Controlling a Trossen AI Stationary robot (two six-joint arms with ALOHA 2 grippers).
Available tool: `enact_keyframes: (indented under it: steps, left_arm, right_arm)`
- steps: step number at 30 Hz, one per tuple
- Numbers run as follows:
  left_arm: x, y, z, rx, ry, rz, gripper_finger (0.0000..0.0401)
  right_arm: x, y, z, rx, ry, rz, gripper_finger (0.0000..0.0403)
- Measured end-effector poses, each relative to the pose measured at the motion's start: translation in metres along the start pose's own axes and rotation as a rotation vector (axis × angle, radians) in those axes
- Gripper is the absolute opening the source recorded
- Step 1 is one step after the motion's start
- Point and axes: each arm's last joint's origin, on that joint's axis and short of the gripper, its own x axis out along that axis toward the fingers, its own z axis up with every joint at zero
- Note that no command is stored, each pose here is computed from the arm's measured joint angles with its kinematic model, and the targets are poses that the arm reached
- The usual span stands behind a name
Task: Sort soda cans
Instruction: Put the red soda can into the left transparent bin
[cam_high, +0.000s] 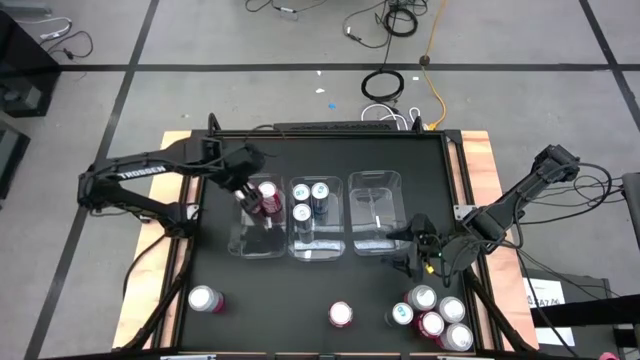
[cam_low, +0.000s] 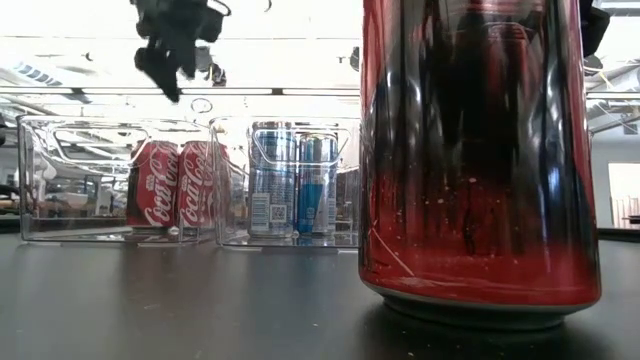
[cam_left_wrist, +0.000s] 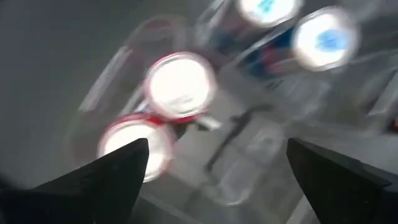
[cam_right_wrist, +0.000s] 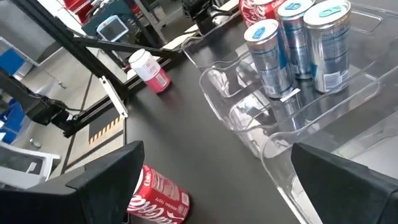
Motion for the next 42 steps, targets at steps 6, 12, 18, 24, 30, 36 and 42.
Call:
enact_keyframes:
  steps: [6, 12, 18, 24, 30, 36, 42]
  left_arm:
    - [-0.022, -0.033, 0.003, -0.006, -0.125, -0.140, 0.0389]
    - [-0.029, -0.065, 0.002, 0.022, -0.245, -0.310, 0.0389]
    - [-0.023, -0.089, -0.004, 0.038, -0.263, -0.329, 0.0389]
    - [0.013, -0.123, -0.006, 0.060, -0.193, -0.305, 0.0389]
    - [0.044, -0.152, -0.016, 0.084, -0.103, -0.308, 0.0389]
    - [0.056, -0.174, -0.032, 0.040, -0.056, -0.293, 0.0389]
    - [0.045, -0.214, -0.039, 0.085, -0.135, -0.269, 0.0389]
  right_arm:
    - [0.000, 0.001, -0.002, -0.020, 0.056, 0.040, 0.0400]
    - [0.000, 0.002, -0.003, -0.044, 0.094, 0.071, 0.0400]
    - [0.000, 0.002, -0.003, -0.048, 0.110, 0.083, 0.0400]
    - [-0.001, 0.003, -0.004, -0.059, 0.137, 0.112, 0.0400]
    - [-0.001, 0.004, -0.005, -0.059, 0.157, 0.128, 0.0400]
    - [-0.001, 0.005, -0.006, -0.060, 0.205, 0.165, 0.0400]
    - [-0.002, 0.005, -0.008, -0.071, 0.255, 0.201, 0.0400]
